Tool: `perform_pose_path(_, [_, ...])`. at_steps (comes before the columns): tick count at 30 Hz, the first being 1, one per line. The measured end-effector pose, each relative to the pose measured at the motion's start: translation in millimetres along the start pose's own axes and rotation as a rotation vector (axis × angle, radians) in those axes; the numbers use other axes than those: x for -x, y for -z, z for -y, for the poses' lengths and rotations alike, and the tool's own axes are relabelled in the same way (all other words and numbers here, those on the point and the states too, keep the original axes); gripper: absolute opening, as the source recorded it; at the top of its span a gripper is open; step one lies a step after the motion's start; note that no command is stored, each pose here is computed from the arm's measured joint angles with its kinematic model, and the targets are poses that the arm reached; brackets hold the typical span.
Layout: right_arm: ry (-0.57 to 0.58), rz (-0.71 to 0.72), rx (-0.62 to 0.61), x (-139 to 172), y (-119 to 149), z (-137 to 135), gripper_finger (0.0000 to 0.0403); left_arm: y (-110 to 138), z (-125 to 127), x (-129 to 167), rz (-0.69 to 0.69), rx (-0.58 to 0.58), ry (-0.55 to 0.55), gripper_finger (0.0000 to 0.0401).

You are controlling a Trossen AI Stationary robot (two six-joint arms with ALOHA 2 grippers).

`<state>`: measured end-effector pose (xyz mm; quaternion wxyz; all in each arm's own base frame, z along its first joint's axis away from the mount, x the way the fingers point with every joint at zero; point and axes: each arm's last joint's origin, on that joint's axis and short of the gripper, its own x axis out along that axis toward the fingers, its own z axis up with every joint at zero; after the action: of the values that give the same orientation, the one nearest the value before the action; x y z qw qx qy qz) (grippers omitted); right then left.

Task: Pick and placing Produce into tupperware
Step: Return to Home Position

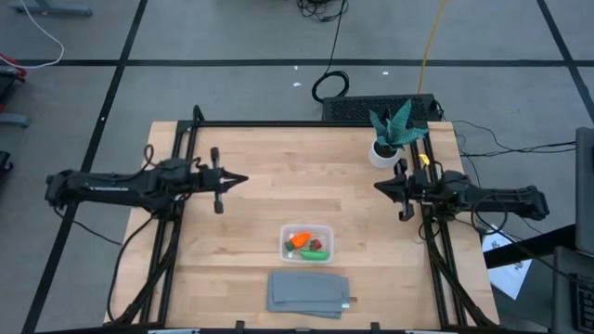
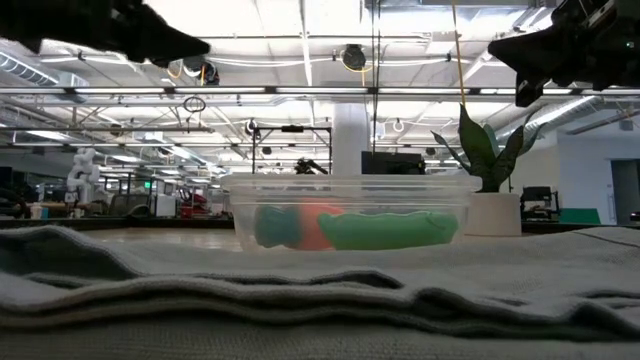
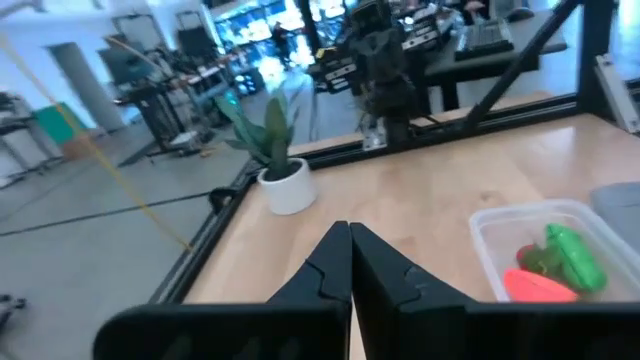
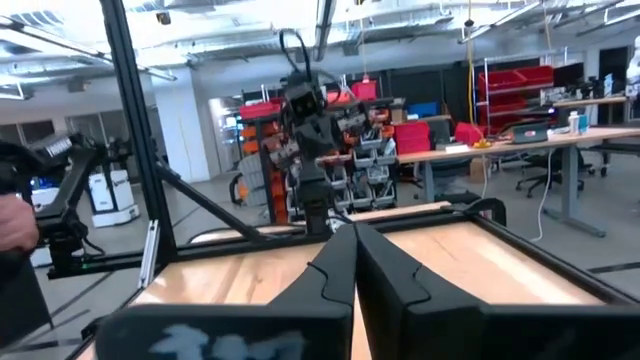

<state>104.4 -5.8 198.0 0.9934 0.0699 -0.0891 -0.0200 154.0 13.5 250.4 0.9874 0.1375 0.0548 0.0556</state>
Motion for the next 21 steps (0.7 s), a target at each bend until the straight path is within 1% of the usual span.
perform_pose_path(4, [0.001,0.003,0.001,3,-1,0,0.0,20,4,15,-0.001,-0.003,-0.063,0.0])
perform_pose_path(6, [0.01,-0.037,0.016,6,1,0,0.0,29,5,20,0.009,0.005,-0.077,0.0])
perform_pose_path(9, [0.045,-0.052,0.017,8,1,1,0.0,39,7,27,0.031,0.052,-0.088,0.0])
perform_pose_path(12, [0.044,-0.038,0.008,10,-1,1,0.0,41,8,32,0.048,0.11,-0.091,0.0])
perform_pose_path(14, [0.045,-0.042,0.006,10,0,1,0.0,43,8,33,0.032,0.128,-0.089,0.0])
perform_pose_path(17, [0.047,-0.063,0.006,10,2,1,0.0,47,10,33,-0.01,0.125,-0.065,0.0])
perform_pose_path(21, [0.045,-0.068,0.024,11,2,1,0.0,47,11,33,0.007,0.094,-0.002,0.0])
